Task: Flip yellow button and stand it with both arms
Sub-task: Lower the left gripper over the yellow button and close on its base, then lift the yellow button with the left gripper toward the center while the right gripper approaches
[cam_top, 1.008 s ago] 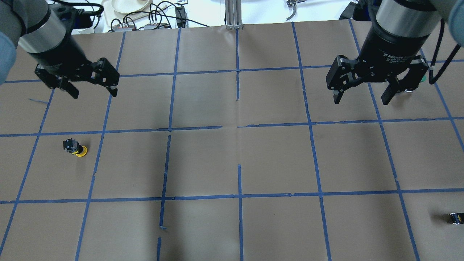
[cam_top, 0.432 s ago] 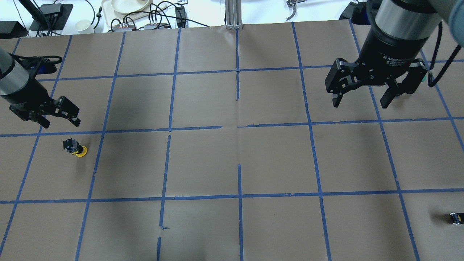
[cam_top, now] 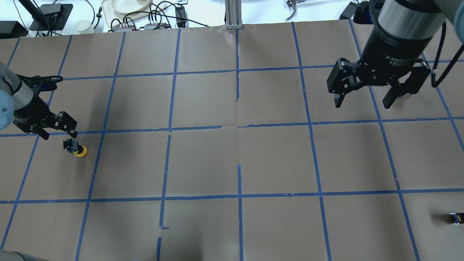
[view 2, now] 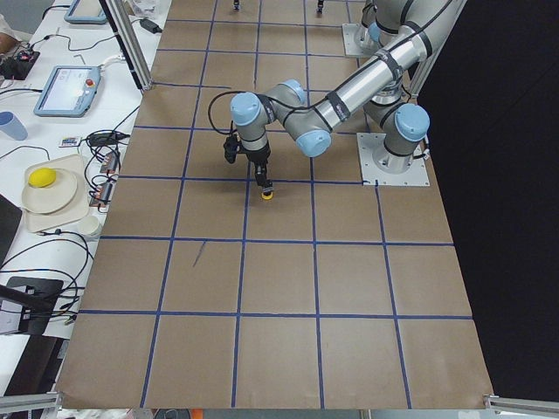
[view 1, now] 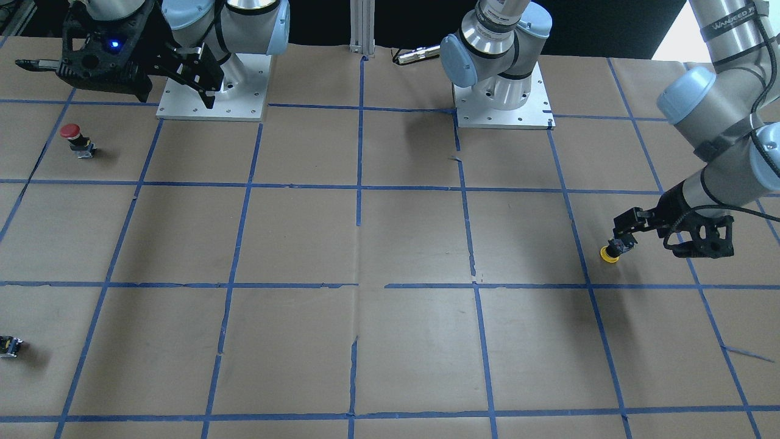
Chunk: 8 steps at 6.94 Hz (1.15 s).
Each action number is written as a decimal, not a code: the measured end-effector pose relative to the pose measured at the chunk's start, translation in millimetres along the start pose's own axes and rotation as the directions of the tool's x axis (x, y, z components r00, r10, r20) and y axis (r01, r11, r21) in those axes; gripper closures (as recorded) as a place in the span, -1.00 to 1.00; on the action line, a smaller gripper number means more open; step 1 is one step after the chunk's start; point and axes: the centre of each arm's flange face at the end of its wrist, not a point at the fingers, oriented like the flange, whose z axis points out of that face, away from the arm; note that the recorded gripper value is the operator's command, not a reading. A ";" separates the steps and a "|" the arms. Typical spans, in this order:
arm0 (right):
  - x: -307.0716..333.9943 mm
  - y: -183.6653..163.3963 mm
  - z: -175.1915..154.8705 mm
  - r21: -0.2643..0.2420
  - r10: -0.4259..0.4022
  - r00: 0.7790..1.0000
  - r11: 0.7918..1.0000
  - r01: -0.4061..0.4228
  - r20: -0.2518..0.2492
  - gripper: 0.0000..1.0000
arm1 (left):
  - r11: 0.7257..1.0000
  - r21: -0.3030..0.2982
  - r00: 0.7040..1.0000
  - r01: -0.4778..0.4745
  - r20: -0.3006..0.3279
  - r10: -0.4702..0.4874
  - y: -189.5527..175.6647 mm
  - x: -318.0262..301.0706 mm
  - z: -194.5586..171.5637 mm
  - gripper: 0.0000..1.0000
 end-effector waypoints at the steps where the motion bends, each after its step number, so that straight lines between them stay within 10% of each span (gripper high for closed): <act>1: 0.0 -0.1 0.0 0.000 0.000 1.000 1.000 0.000 0.000 -1.00 | 1.000 -0.017 1.000 0.003 -0.003 -0.003 -5.4 -4.2 18.7 -0.61; 4: -1.0 0.4 1.1 -0.004 -0.001 1.000 1.000 0.001 0.000 -1.00 | 0.999 -0.047 1.000 0.007 -0.010 -0.007 -6.2 -6.1 38.6 0.76; 8: -1.1 0.4 1.1 -0.004 -0.002 1.000 1.000 0.002 0.000 -1.00 | 0.999 -0.036 0.996 -0.021 -0.092 0.018 -2.9 14.5 23.8 0.85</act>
